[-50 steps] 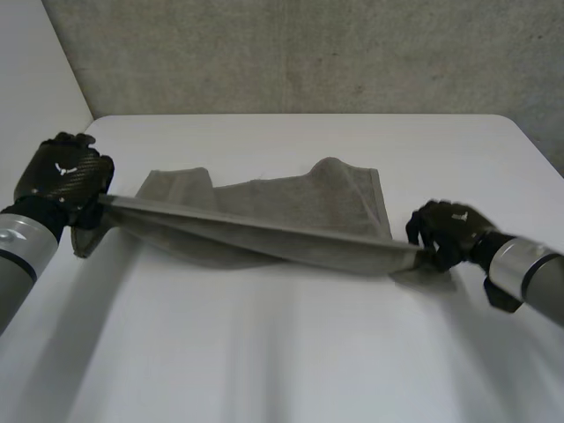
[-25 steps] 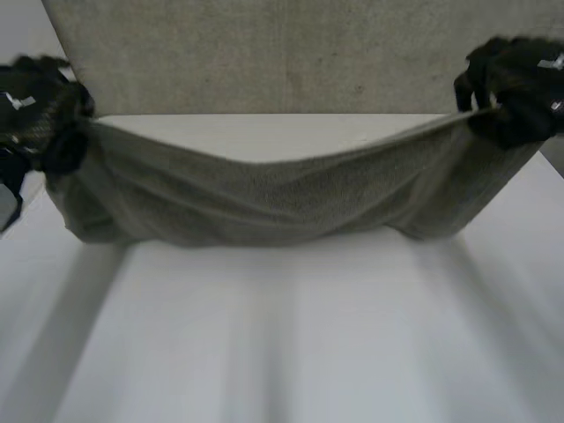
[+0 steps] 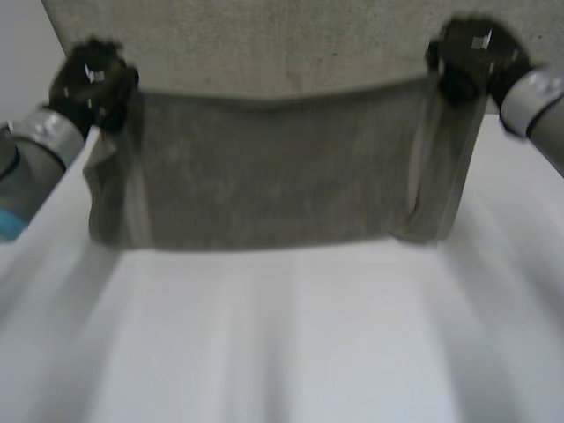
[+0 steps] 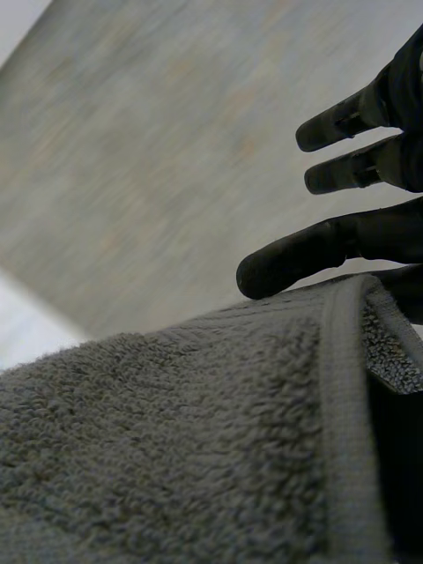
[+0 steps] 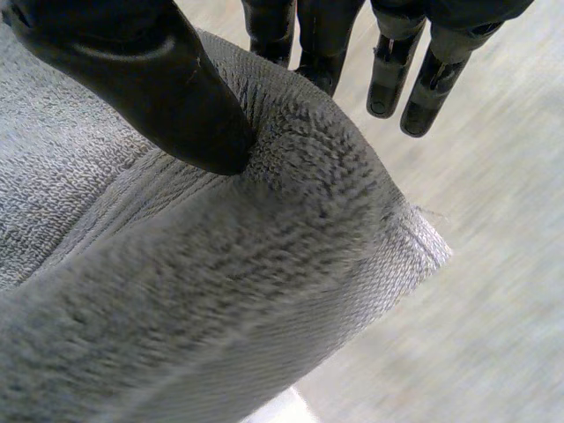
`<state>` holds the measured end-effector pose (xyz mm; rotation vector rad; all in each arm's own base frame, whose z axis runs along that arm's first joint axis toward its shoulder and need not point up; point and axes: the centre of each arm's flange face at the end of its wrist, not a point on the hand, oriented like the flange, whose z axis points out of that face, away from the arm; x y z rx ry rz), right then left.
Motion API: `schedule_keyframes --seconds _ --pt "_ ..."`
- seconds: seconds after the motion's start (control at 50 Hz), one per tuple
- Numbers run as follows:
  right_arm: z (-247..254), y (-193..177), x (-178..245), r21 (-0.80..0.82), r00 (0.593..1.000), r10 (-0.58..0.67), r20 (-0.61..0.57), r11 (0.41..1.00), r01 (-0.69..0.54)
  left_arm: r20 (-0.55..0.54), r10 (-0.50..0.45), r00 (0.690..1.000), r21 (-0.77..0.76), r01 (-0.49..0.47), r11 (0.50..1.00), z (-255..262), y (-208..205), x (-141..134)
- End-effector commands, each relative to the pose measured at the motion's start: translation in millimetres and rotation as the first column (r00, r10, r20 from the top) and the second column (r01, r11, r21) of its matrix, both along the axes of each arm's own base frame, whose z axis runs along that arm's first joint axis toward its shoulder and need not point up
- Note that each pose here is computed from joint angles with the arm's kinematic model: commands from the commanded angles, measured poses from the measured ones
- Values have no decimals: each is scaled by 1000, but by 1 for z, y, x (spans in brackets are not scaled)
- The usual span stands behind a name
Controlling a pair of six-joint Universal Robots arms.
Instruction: Fold the towel.
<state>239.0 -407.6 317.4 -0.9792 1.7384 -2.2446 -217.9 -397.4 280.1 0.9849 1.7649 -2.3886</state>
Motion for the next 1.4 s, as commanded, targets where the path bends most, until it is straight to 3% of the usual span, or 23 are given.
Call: schedule_keyframes --seconds 0.02,0.12,0.2,0.38,0.56,0.66,0.78,0.86,1.02,1.18,1.4 --pt "54 1 9 -163 994 13 108 987 5 -98 -17 995 -212 -4 977 62 -8 -5" --pt "71 14 8 -206 990 23 142 979 7 -165 -41 985 -293 -10 956 91 3 -2" --pt "83 33 2 -231 989 41 143 973 -7 -186 -50 981 -268 -2 963 87 12 0" --pt "38 79 -15 -60 989 138 62 989 -134 -148 -43 988 -96 29 995 41 65 19" --pt "-16 110 -58 125 991 128 45 983 -133 -110 -112 988 70 120 990 -8 117 37" --pt "-38 121 -68 199 993 108 45 973 -115 -114 -103 988 149 120 981 -27 139 38" --pt "-25 135 -83 195 996 82 22 977 -84 -116 -63 991 205 86 975 -30 158 47" --pt "-18 136 -91 212 997 66 28 975 -70 -119 -38 992 212 63 975 -27 158 53" --pt "-27 122 -91 273 994 95 47 956 -105 -120 -76 990 222 102 970 -26 140 54" --pt "-67 83 -70 407 991 119 63 904 -134 -136 -111 985 373 154 915 -67 84 39" --pt "-121 41 -61 448 996 72 -59 893 -38 -111 -111 988 486 151 861 -117 34 38"
